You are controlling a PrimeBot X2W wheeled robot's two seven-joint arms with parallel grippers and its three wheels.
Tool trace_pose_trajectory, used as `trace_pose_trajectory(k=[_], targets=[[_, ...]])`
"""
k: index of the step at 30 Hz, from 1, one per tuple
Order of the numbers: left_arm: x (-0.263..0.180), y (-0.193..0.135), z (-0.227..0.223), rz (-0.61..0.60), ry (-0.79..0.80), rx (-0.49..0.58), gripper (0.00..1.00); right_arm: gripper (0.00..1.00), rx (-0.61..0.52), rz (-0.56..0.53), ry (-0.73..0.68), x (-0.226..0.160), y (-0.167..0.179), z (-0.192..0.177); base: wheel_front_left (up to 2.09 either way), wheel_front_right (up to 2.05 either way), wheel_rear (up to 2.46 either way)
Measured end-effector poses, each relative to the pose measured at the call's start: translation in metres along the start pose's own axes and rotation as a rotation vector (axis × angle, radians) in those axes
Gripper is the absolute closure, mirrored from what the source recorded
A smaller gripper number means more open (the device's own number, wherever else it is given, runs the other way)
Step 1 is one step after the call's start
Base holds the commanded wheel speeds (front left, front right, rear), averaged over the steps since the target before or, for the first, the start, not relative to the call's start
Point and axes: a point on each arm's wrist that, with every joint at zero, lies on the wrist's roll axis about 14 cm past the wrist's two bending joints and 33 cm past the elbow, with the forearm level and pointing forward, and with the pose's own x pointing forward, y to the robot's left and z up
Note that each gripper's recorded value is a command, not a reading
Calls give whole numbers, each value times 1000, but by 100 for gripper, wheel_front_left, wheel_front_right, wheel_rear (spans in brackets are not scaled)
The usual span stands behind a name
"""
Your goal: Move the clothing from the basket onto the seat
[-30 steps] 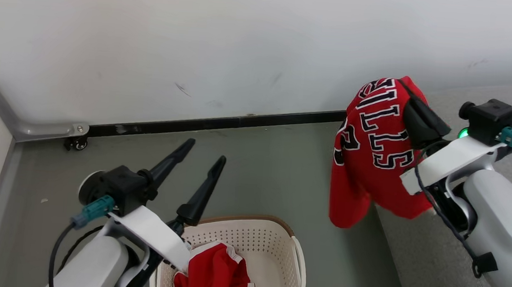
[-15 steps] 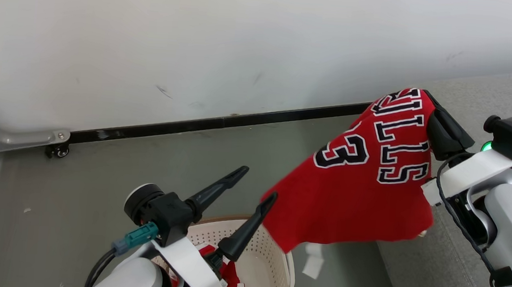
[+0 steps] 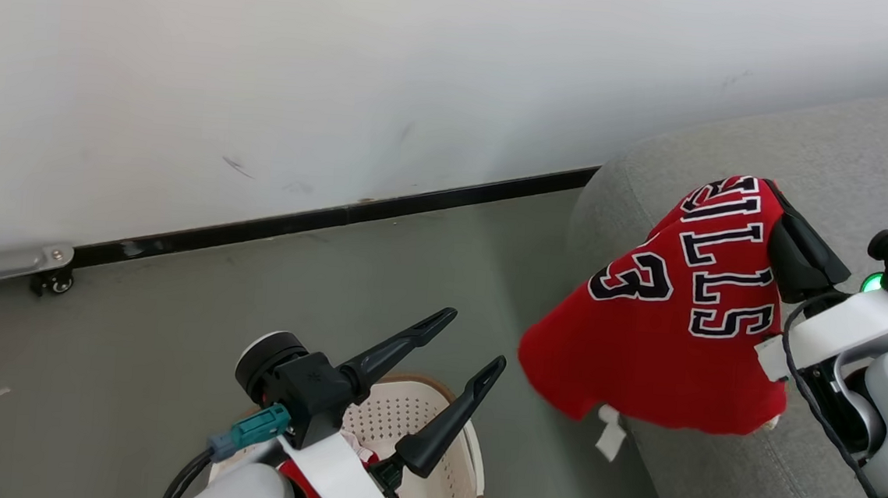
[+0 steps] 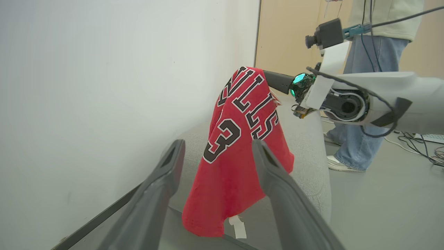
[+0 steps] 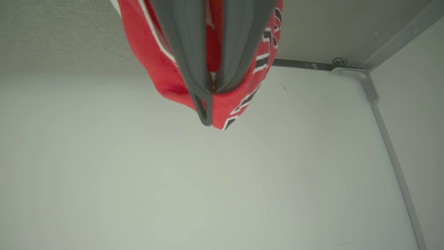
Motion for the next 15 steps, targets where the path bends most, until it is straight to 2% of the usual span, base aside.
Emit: trace_pose_trajectory(k=[15], targets=[[16,-25,-7,-101,6,-43,0,100,-17,-135,-11,-38,-45,3,0,0,0]])
